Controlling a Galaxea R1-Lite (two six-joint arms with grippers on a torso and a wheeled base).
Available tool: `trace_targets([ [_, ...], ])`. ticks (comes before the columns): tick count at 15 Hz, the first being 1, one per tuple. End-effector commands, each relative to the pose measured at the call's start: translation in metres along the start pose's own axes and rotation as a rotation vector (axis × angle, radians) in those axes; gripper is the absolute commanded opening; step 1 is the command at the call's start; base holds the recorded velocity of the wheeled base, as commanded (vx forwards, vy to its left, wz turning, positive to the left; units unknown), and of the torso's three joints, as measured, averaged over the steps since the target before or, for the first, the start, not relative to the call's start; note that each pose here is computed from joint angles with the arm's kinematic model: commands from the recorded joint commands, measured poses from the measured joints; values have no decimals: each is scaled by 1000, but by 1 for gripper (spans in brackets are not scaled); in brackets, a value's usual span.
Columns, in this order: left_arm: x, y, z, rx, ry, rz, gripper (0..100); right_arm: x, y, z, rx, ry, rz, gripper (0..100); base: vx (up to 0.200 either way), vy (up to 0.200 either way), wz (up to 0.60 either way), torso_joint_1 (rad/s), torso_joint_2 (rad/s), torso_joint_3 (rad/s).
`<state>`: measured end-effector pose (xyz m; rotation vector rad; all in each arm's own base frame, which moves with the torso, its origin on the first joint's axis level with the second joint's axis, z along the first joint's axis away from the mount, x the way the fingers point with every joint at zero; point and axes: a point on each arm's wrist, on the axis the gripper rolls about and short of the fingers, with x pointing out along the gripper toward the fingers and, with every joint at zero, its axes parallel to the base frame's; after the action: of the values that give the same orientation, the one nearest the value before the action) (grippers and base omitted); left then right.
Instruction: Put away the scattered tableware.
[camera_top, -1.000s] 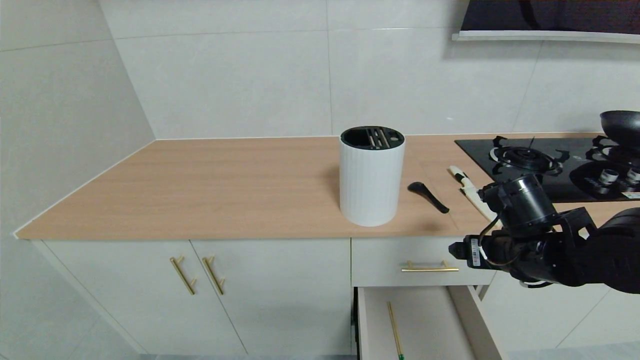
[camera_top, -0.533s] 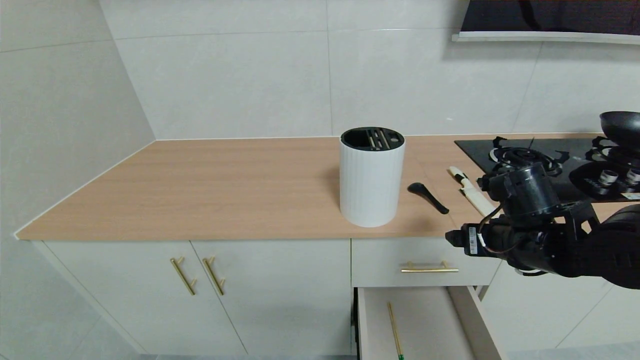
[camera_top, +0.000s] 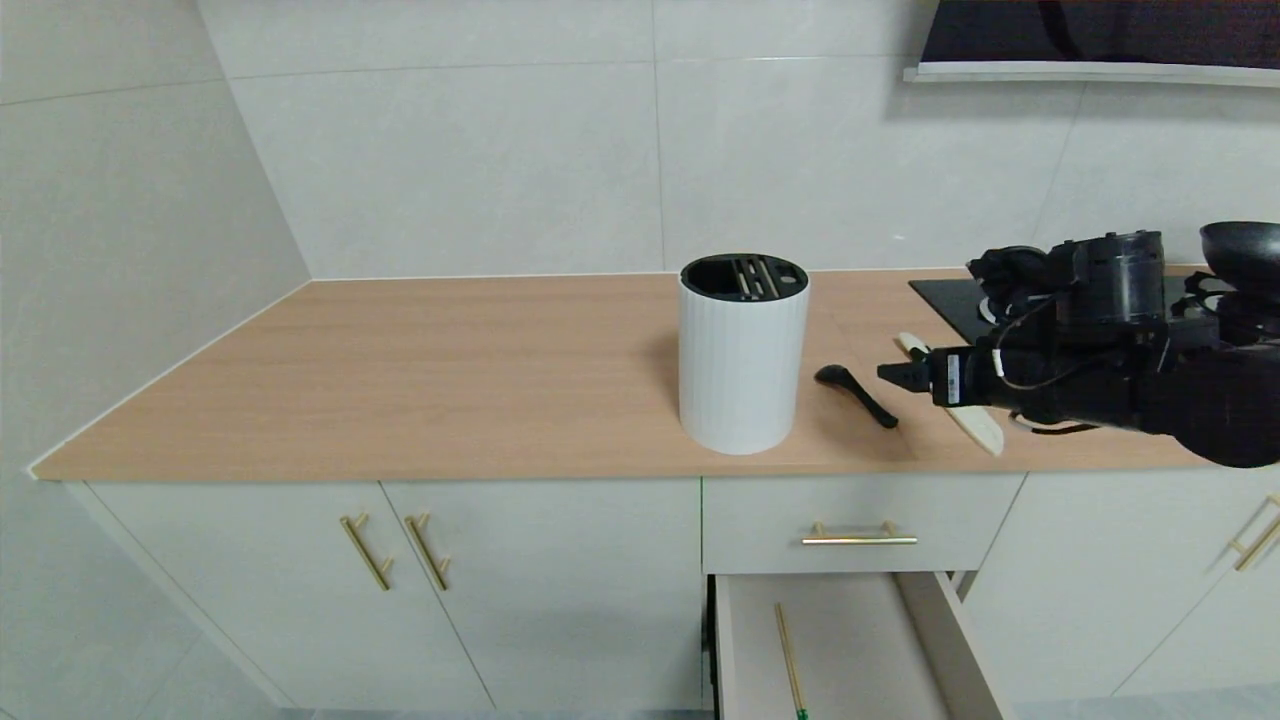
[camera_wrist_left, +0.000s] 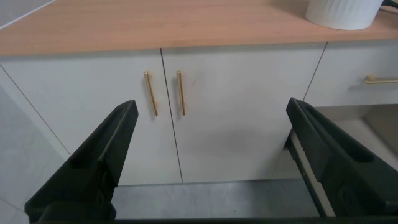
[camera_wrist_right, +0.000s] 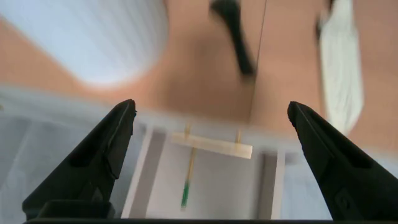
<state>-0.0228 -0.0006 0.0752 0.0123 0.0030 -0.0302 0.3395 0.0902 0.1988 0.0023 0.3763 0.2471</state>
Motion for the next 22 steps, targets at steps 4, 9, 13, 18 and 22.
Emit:
trace_targets([
  [4, 0, 0, 0, 0, 0, 0, 100, 56, -12, -3, -94, -58, 40, 100, 0, 0, 0, 0, 0, 0],
  [9, 0, 0, 0, 0, 0, 0, 100, 96, -15, -43, -174, -19, 90, 100, 0, 0, 0, 0, 0, 0],
  [13, 0, 0, 0, 0, 0, 0, 100, 105, -23, -52, -165, -3, 128, 100, 0, 0, 0, 0, 0, 0],
  [18, 0, 0, 0, 0, 0, 0, 100, 119, -32, -59, -158, 11, 108, 100, 0, 0, 0, 0, 0, 0],
  [22, 0, 0, 0, 0, 0, 0, 100, 125, -37, -64, -156, 17, 97, 100, 0, 0, 0, 0, 0, 0],
])
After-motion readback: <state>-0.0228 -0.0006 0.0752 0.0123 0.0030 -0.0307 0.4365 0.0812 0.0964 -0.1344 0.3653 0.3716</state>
